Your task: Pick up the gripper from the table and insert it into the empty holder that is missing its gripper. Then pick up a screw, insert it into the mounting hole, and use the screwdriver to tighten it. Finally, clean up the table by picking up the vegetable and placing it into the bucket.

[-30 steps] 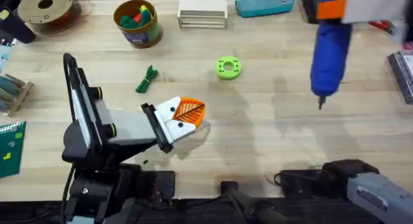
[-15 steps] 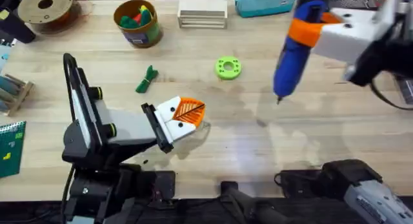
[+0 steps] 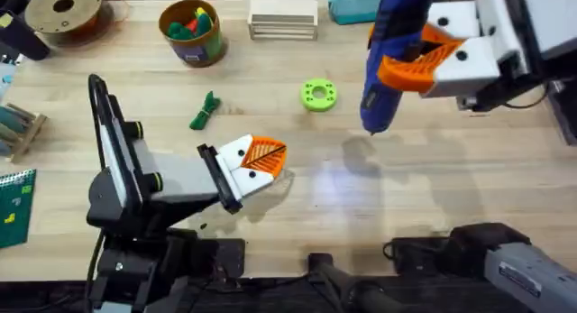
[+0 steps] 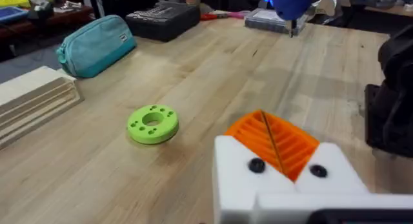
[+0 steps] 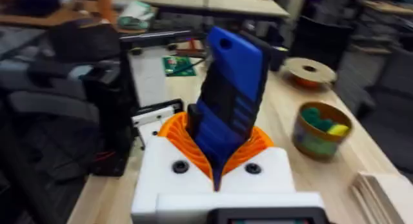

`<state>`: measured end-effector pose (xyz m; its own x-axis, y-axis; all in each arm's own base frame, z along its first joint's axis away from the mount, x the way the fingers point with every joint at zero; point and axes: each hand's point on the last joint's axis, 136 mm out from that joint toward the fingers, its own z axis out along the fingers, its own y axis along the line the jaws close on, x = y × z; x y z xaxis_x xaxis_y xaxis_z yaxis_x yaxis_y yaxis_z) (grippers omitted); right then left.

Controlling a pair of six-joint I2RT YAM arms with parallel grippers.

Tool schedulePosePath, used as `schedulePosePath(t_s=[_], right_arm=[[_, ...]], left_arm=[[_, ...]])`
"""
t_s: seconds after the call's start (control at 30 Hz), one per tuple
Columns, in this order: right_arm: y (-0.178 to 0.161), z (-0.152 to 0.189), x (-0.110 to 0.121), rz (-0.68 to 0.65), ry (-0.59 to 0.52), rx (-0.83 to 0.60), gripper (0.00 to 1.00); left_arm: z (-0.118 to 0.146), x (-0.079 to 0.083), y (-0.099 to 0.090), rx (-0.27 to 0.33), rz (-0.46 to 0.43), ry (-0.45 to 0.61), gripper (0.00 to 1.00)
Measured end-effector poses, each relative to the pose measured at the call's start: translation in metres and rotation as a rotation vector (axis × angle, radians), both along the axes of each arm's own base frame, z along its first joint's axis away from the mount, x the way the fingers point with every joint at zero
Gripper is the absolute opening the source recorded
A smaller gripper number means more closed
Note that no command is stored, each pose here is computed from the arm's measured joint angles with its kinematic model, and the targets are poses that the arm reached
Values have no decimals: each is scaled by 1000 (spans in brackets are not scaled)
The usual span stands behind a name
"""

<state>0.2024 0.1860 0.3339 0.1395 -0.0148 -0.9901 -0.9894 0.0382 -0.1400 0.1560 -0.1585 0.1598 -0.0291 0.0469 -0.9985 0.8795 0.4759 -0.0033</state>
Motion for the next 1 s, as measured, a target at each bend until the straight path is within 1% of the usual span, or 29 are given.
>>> schedulePosePath(t_s=[0.13, 0.2, 0.37, 0.47, 0.5, 0.63, 0.77, 1.0], right_arm=[[3, -8, 0, 60, 14, 2, 8], [7, -8, -1, 88, 1, 4, 8], [19, -1, -12, 153, -112, 13, 8], [27, 4, -16, 172, -153, 20, 8], [34, 8, -22, 194, -183, 28, 8], [40, 8, -29, 225, -175, 31, 8], [42, 9, -31, 235, -175, 32, 8], [41, 14, -32, 234, -229, 41, 8]], left_arm=[[0, 0, 0, 0, 0, 0, 4], [0, 0, 0, 0, 0, 0, 4], [0, 0, 0, 0, 0, 0, 4], [0, 0, 0, 0, 0, 0, 4], [0, 0, 0, 0, 0, 0, 4], [0, 0, 0, 0, 0, 0, 4], [0, 0, 0, 0, 0, 0, 4], [0, 0, 0, 0, 0, 0, 4]])
